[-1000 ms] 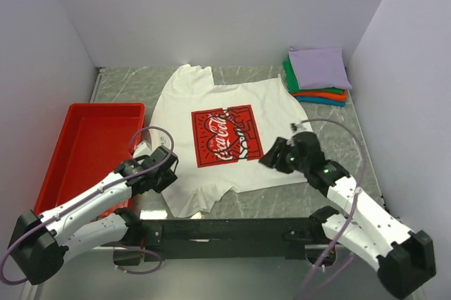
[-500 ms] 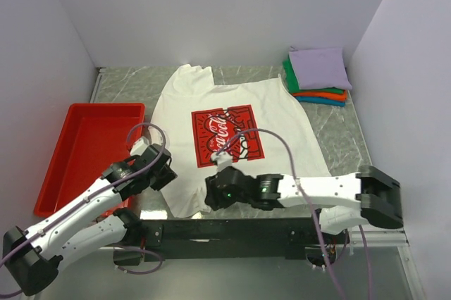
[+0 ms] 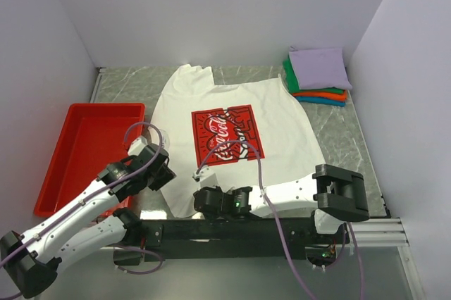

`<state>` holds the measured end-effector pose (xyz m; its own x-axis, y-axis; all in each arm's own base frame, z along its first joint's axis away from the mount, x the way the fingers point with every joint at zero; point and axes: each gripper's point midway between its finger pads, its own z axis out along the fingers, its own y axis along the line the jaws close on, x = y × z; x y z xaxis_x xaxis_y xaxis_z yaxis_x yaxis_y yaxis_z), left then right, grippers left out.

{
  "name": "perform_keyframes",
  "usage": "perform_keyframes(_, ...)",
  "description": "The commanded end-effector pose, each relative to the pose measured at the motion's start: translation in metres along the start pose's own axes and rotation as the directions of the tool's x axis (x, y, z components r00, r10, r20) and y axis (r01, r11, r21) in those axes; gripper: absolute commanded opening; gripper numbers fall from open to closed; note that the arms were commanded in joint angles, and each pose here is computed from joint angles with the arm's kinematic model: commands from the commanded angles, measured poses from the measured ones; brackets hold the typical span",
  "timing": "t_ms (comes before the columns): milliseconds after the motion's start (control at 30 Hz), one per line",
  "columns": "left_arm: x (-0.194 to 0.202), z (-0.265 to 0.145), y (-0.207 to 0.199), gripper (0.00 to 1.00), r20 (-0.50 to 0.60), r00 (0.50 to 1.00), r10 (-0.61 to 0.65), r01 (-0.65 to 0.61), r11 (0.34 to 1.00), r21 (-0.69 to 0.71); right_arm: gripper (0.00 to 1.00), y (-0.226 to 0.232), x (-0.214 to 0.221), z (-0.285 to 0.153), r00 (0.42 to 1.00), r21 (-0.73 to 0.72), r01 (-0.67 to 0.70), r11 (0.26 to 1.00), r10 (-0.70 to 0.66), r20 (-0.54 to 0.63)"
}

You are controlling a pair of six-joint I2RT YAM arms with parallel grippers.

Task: Fold and stack the t-shirts
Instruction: Flatten the tshirt out

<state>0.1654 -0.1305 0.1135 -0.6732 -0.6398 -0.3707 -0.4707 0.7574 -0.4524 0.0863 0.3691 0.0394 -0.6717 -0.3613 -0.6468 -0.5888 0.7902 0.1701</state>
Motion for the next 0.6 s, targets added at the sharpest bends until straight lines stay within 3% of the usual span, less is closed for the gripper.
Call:
perform_keyframes(0, -0.006, -0.006, -0.012, 0.36, 0.015, 1.000, 0.020, -0.021, 0.999, 0.035, 0.45, 0.000, -0.017, 0.002, 0.998, 0.038, 0.005, 0.999, -0.007, 0.064)
perform_keyframes(133, -0.005, -0.003, -0.013, 0.36, 0.010, 0.999, 0.032, -0.033, 0.999, 0.032, 0.44, -0.002, -0.009, 0.009, 0.999, 0.054, 0.022, 0.998, -0.024, 0.040)
perform_keyframes(333, -0.005, -0.001, -0.016, 0.36, 0.007, 0.999, 0.046, -0.046, 0.999, 0.029, 0.33, 0.002, 0.002, 0.016, 0.999, 0.040, 0.032, 0.999, -0.032, 0.005)
perform_keyframes(433, -0.005, -0.001, -0.015, 0.36, 0.005, 0.999, 0.053, -0.053, 0.998, 0.020, 0.24, -0.004, 0.009, 0.017, 0.999, 0.067, 0.037, 0.997, -0.036, -0.016)
perform_keyframes(467, -0.005, -0.001, -0.016, 0.36, 0.005, 0.998, 0.057, -0.057, 0.998, 0.022, 0.15, -0.006, 0.007, 0.014, 1.000, 0.076, 0.022, 0.997, -0.022, -0.009)
perform_keyframes(567, -0.005, -0.003, -0.015, 0.36, 0.000, 0.998, 0.070, -0.070, 0.997, 0.017, 0.03, -0.017, 0.003, 0.000, 1.000, 0.098, 0.010, 0.995, -0.009, -0.002)
